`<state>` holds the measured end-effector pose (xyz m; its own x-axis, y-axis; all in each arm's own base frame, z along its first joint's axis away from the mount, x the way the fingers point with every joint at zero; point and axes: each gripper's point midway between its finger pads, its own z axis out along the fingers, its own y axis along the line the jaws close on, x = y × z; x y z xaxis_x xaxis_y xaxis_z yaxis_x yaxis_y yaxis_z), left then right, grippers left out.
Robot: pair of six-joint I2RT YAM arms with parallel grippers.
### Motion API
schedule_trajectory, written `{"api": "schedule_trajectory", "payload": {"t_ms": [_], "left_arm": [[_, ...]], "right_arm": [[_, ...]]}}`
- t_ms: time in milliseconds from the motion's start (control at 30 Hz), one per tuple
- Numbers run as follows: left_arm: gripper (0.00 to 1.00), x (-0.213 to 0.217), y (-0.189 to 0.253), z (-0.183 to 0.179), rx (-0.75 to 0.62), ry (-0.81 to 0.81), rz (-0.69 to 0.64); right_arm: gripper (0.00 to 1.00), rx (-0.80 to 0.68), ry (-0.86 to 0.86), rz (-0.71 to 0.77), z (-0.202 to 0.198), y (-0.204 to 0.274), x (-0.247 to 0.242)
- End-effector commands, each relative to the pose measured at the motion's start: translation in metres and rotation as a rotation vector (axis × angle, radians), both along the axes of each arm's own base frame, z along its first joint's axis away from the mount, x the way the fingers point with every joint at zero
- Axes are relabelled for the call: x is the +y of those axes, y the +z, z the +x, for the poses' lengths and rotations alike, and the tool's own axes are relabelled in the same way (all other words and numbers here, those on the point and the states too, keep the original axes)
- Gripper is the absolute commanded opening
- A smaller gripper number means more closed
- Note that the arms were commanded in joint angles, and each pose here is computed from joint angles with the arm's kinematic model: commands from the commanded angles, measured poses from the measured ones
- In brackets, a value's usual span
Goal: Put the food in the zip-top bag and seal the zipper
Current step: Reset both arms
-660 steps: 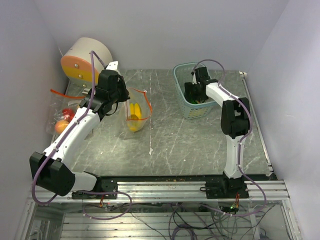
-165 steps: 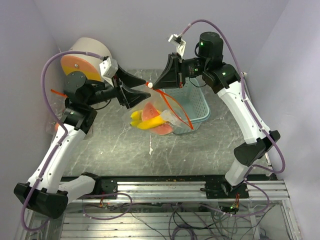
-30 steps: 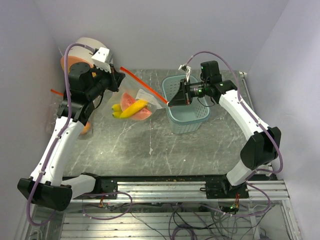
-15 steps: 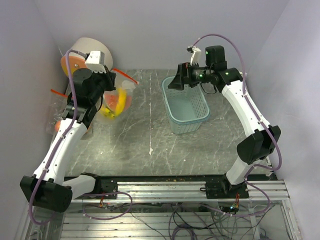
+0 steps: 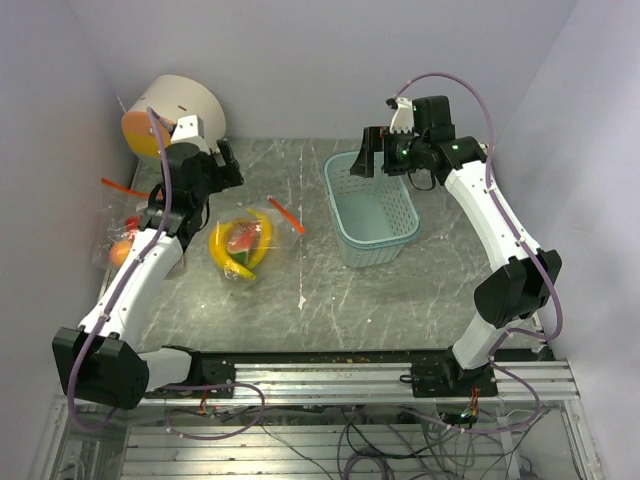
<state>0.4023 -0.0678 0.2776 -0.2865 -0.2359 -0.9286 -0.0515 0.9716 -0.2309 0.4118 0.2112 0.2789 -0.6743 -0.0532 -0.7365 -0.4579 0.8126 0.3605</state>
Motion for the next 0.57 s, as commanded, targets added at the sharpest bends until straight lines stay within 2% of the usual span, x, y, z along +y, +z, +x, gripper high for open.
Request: {"api": "schedule_trajectory", "payload": {"t_ms": [0, 100, 200, 533], "left_arm": [[0.99, -0.002, 0.081, -0.002, -0.18, -0.035, -0.02], [1.0, -0.024, 0.107, -0.001, -0.242, -0.142, -0.085], [0.99, -0.04, 0.116, 0.0, -0.25, -0.222, -0.122], [1.0, -0.044, 0.111, 0.002, -0.236, -0.237, -0.121]], "right_arm": [[1.0, -0.014, -0.07, -0.031, 0.004, 0.002, -0.014], [1.0, -0.031, -0.094, -0.034, 0.008, 0.005, -0.016], [1.0, -0.031, -0.109, -0.039, 0.011, 0.005, -0.018], [1.0, -0.061, -0.099, -0.048, 0.007, 0.01, -0.021]]}}
